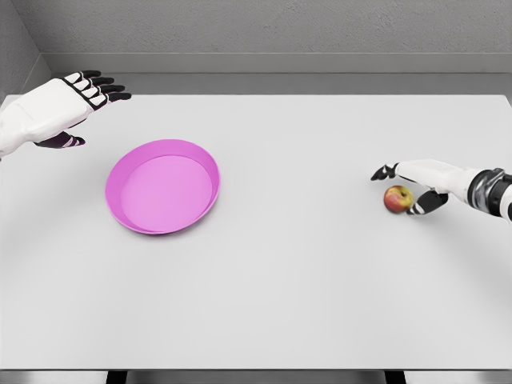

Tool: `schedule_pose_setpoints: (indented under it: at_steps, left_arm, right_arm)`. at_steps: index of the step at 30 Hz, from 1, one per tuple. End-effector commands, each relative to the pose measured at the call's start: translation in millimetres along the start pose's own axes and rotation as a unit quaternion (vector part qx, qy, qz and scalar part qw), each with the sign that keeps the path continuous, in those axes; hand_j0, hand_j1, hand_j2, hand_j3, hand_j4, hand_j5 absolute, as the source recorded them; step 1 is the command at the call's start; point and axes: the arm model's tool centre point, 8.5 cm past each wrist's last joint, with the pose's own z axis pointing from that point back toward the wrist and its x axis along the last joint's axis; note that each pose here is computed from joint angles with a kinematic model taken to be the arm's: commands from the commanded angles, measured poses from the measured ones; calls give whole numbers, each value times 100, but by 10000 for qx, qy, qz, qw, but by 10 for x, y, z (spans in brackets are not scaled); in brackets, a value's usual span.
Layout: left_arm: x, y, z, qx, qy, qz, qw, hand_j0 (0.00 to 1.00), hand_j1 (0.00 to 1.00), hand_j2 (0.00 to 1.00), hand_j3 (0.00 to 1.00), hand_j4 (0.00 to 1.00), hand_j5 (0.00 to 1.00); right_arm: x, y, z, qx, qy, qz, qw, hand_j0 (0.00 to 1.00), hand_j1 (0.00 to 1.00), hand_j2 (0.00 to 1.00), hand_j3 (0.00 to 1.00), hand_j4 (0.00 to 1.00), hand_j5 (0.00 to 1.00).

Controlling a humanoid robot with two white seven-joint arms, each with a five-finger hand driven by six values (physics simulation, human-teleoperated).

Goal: Put the apple on the plate with both arms

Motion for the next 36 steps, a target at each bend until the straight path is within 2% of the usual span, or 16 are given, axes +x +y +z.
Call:
schedule_pose_setpoints:
  at_steps: [1, 3, 8, 11, 23, 25, 27, 28, 36]
  left_arm:
    - [-4, 8, 4, 21, 5, 21, 10000, 100, 100, 100, 100, 100, 100]
    - [-4, 8, 4, 21, 5, 21, 10000, 100, 100, 100, 100, 100, 100]
    - [-1, 7, -1, 26, 1, 26, 10000, 100, 100, 100, 100, 100, 100]
    - [-1, 7, -1, 26, 1, 26, 10000, 100, 100, 100, 100, 100, 100]
    - [-5, 12, 7, 21, 3, 13, 10000, 100, 100, 100, 100, 100, 100]
    - [-8, 9, 9, 17, 9, 16, 10000, 100, 100, 100, 100, 100, 100]
    - [-8, 9, 9, 17, 9, 16, 10000, 100, 100, 100, 100, 100, 100]
    - [-8, 9, 9, 17, 9, 16, 10000, 100, 100, 100, 100, 100, 100]
    - [-12, 10, 14, 12, 13, 12, 10000, 100, 100, 100, 100, 100, 100]
  right_arm:
    - [20, 3, 5, 12, -34, 23, 10000, 65, 65, 65, 65, 65, 65]
    - [35, 26, -7, 133, -55, 16, 9999, 63, 63, 63, 63, 63, 63]
    - [60, 42, -26, 159, -86, 9, 9998, 60, 60, 60, 60, 60, 60]
    - [62, 48, -26, 198, -93, 13, 9998, 54, 54, 54, 54, 54, 54]
    - [139, -32, 36, 102, -185, 103, 9997, 53, 53, 53, 53, 53, 53]
    - [184, -133, 88, -38, -247, 135, 9996, 53, 53, 53, 53, 53, 53]
    - [216, -168, 115, 6, -288, 164, 9995, 52, 52, 52, 52, 52, 52]
    - [233, -222, 144, -71, -312, 174, 9993, 52, 52, 52, 52, 52, 52]
    - [424, -247, 152, -96, -567, 282, 9979, 50, 50, 50, 50, 50, 50]
